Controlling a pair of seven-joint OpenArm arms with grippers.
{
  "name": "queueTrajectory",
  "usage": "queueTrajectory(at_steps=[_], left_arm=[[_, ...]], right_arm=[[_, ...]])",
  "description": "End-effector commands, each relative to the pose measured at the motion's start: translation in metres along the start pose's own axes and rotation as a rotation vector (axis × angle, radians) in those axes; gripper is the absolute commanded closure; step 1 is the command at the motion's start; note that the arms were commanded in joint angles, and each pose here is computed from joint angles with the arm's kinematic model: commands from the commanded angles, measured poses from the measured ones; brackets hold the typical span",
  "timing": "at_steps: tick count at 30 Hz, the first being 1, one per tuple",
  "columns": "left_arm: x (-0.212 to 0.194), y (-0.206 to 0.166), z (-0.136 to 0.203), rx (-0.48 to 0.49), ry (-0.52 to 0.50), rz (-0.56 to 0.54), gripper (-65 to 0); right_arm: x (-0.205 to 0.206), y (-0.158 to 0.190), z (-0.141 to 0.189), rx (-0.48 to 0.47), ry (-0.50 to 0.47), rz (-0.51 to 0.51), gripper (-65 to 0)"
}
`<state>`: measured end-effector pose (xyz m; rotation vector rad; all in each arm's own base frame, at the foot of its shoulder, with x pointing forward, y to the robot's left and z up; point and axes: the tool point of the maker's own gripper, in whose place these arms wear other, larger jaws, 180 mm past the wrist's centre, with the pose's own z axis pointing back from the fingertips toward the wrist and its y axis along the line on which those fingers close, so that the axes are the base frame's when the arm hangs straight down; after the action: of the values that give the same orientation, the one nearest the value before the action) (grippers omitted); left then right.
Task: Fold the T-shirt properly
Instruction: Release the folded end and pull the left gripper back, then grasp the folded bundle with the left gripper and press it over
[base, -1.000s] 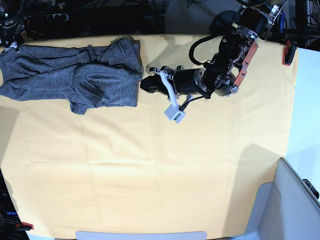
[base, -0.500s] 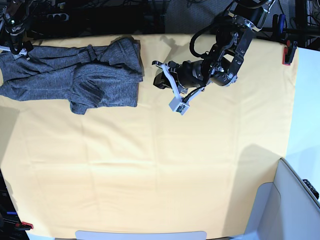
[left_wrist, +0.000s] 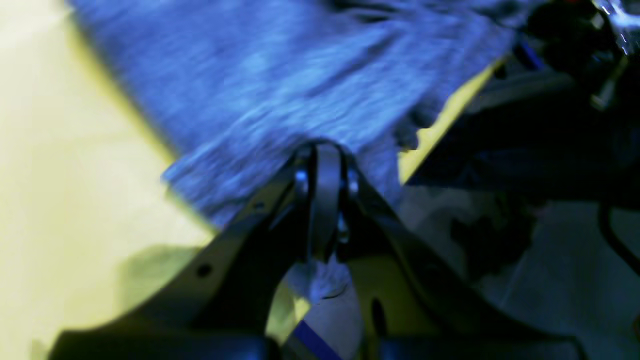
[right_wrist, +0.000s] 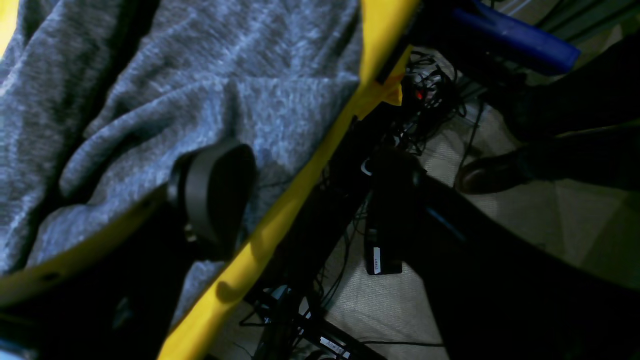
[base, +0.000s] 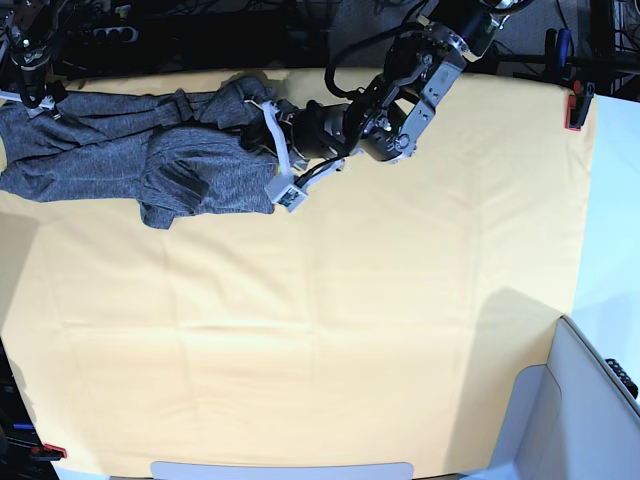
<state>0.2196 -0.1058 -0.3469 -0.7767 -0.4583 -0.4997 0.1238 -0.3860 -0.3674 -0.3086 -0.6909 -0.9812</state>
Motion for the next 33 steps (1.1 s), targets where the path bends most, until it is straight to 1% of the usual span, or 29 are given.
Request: queueTrajectory(at_steps=[1, 3, 5, 8, 10, 12, 14, 17, 18, 22, 24, 29, 33], left_arm=[[0.014, -0.010, 0.002, -0.026, -0.033, -0.036, -0.3], [0.012, -0.024, -0.003, -0.057, -0.022, -0.059, -0.3], [0.012, -0.035, -0.007, -0.081, -0.032, -0.079, -0.3], [0.030, -0.045, 0.005, -0.096, -0.097, -0.134, -0.3], [0.043, -0.033, 0.025, -0.058, -0.155, -0.161, -0.3], [0.059, -0.016, 0.045, -0.007, -0.227, -0.163, -0.3], [0.067, 0.005, 0.061, 0.049, -0.275, -0.137, -0.3], [0.064, 0.036, 0.077, 0.127, -0.333, -0.063, -0.3], [0.062, 0.046, 0.081, 0.160, -0.339, -0.056, -0.3], [0.042, 0.068, 0.082, 0.283, -0.304, -0.075, -0.3], [0.027, 0.073, 0.079, 0.324, -0.275, -0.077, -0.3], [0.014, 0.068, 0.066, 0.345, -0.252, -0.069, -0.3], [0.005, 0.049, 0.050, 0.297, -0.209, -0.102, -0.3]], right_arm=[[0.013, -0.001, 0.002, -0.003, -0.043, 0.014, -39.4], [0.013, -0.001, 0.002, -0.003, -0.043, 0.014, -39.4], [0.012, -0.001, 0.002, -0.003, -0.042, 0.013, -39.4], [0.013, -0.001, 0.002, -0.003, -0.042, 0.013, -39.4], [0.011, -0.002, 0.000, -0.007, -0.036, 0.012, -39.4], [0.008, -0.004, -0.002, -0.010, -0.025, 0.009, -39.4], [0.004, -0.006, -0.004, -0.017, -0.012, 0.007, -39.4], [-0.001, -0.009, -0.008, -0.025, 0.005, 0.002, -39.4], [-0.001, -0.009, -0.008, -0.025, 0.006, 0.001, -39.4], [-0.002, -0.001, -0.010, -0.010, 0.006, 0.003, -39.4], [-0.001, 0.000, -0.010, -0.007, 0.005, 0.002, -39.4], [-0.001, 0.005, -0.011, 0.003, 0.005, 0.001, -39.4], [-0.001, 0.004, -0.011, 0.002, 0.005, 0.002, -39.4]])
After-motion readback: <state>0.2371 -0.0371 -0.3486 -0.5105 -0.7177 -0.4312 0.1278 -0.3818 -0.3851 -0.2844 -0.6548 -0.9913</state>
